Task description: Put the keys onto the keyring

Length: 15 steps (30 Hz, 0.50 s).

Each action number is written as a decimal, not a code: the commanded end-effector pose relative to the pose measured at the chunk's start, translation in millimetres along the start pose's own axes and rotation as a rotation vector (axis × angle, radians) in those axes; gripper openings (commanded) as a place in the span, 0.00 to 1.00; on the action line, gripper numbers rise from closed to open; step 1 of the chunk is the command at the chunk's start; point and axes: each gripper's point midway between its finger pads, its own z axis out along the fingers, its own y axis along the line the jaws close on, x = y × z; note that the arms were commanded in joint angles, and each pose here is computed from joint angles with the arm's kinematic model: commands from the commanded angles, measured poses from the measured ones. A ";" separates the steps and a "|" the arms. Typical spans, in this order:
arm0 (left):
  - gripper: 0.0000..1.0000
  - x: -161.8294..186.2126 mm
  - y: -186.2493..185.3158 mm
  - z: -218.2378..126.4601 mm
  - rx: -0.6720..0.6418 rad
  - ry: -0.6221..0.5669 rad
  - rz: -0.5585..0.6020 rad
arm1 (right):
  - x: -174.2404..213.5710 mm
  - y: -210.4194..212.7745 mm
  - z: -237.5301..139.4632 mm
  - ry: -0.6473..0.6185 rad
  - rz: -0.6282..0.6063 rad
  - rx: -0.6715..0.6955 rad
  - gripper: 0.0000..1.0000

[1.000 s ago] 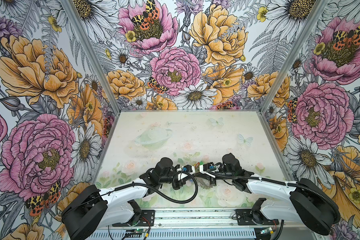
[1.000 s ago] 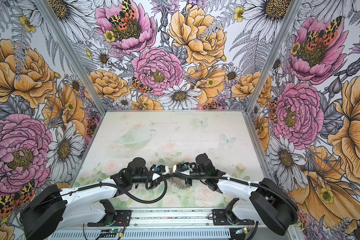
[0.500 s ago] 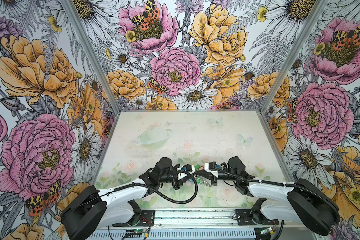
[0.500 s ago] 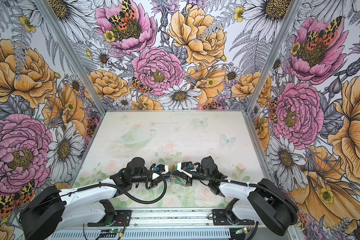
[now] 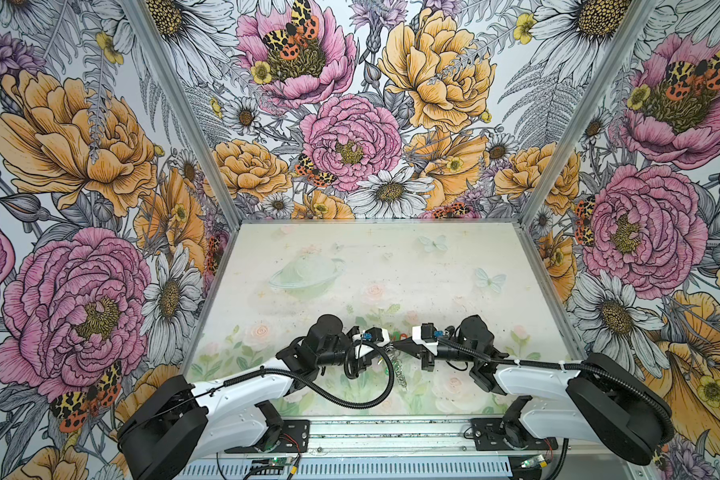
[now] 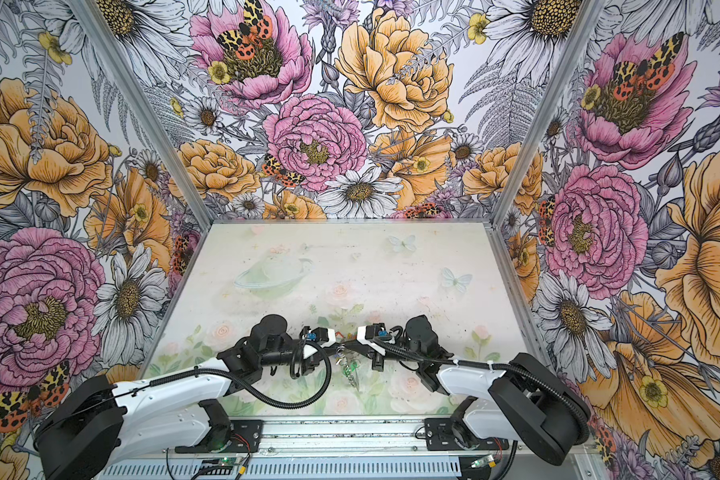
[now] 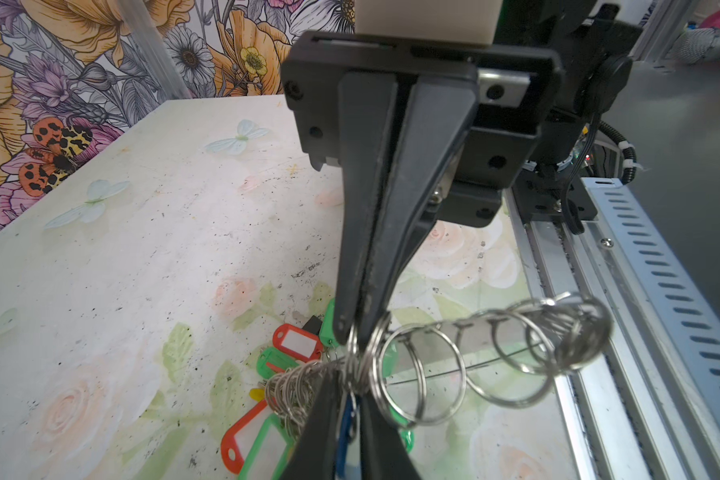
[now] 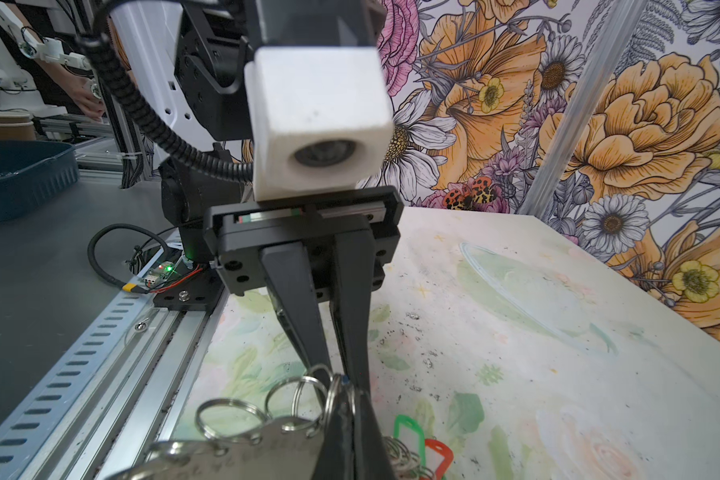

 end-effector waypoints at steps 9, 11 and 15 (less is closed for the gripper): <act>0.07 -1.6 10.1 0.9 -0.042 -0.004 0.000 | -36.8 -12.8 -11.3 -0.122 -0.071 0.067 0.00; 0.11 -2.2 10.0 1.2 -0.040 -0.005 -0.001 | -40.8 -12.3 -10.6 -0.144 -0.066 0.060 0.00; 0.16 -5.3 12.3 -1.1 -0.057 -0.014 0.003 | -38.4 -10.3 -7.6 -0.158 -0.049 0.043 0.00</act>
